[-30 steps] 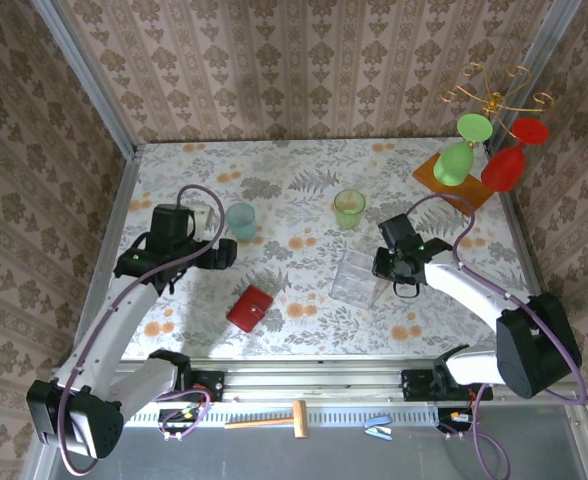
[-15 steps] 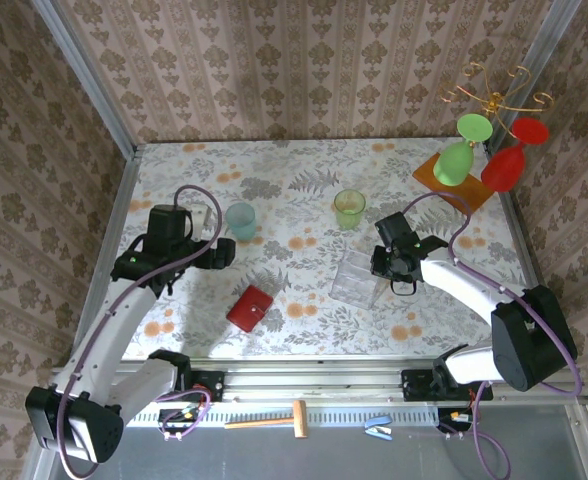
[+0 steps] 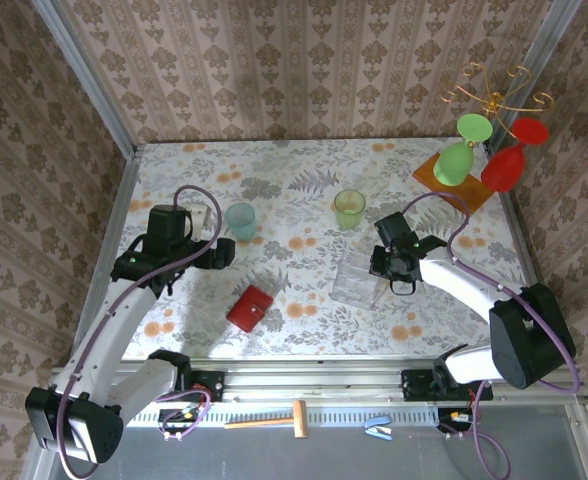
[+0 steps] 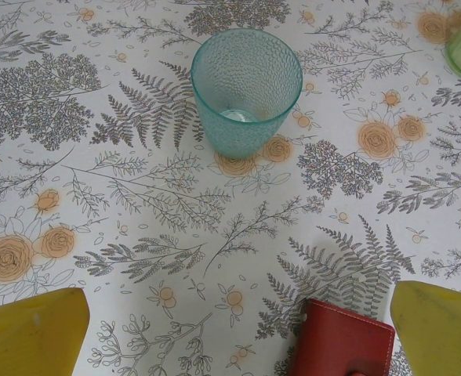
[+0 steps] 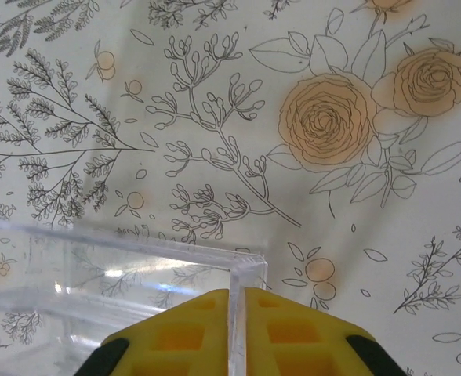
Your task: Take the credit cards out of the card holder
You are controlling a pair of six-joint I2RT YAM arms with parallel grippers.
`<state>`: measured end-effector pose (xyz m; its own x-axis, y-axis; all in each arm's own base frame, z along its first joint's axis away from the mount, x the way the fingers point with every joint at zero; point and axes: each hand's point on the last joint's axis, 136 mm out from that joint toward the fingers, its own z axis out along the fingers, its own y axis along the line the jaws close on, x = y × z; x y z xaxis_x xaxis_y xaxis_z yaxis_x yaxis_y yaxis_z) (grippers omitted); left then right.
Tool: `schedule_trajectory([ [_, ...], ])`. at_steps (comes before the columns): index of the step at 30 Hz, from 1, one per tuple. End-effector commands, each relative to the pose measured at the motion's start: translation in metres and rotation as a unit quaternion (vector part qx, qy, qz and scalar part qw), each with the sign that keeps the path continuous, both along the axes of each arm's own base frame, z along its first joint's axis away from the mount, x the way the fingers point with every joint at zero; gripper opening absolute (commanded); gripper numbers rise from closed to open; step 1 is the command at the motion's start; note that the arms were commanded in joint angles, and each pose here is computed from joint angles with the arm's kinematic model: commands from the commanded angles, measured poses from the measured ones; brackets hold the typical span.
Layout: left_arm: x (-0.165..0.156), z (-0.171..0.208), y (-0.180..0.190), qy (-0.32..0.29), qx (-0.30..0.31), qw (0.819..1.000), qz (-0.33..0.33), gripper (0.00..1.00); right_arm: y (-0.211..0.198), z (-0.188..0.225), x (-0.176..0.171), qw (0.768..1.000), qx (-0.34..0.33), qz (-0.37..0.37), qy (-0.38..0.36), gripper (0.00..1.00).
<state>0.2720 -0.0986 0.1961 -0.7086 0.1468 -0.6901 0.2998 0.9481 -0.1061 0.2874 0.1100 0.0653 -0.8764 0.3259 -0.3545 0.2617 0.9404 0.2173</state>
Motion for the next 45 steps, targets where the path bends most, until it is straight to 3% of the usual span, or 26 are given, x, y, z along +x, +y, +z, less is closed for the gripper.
schedule_trajectory([
  [1,0.002,0.003,0.003,-0.007,0.006,1.0,0.005,1.0,0.0,0.004,0.005,1.0,-0.011,0.001,-0.008,0.09],
  [12,0.003,0.0,0.003,-0.002,0.007,1.0,0.005,1.0,0.021,0.028,0.02,0.999,-0.034,0.031,-0.024,0.06],
  [20,0.005,-0.002,0.005,0.0,0.008,1.0,0.008,1.0,0.07,0.048,0.055,0.994,-0.059,0.081,-0.045,0.05],
  [34,0.008,-0.01,0.014,0.01,0.023,0.999,0.025,1.0,0.124,0.036,0.115,0.99,-0.067,0.118,-0.04,0.04],
  [45,0.008,-0.014,0.014,0.018,0.025,0.999,0.026,1.0,0.125,0.023,0.13,0.987,-0.102,0.125,-0.026,0.05],
])
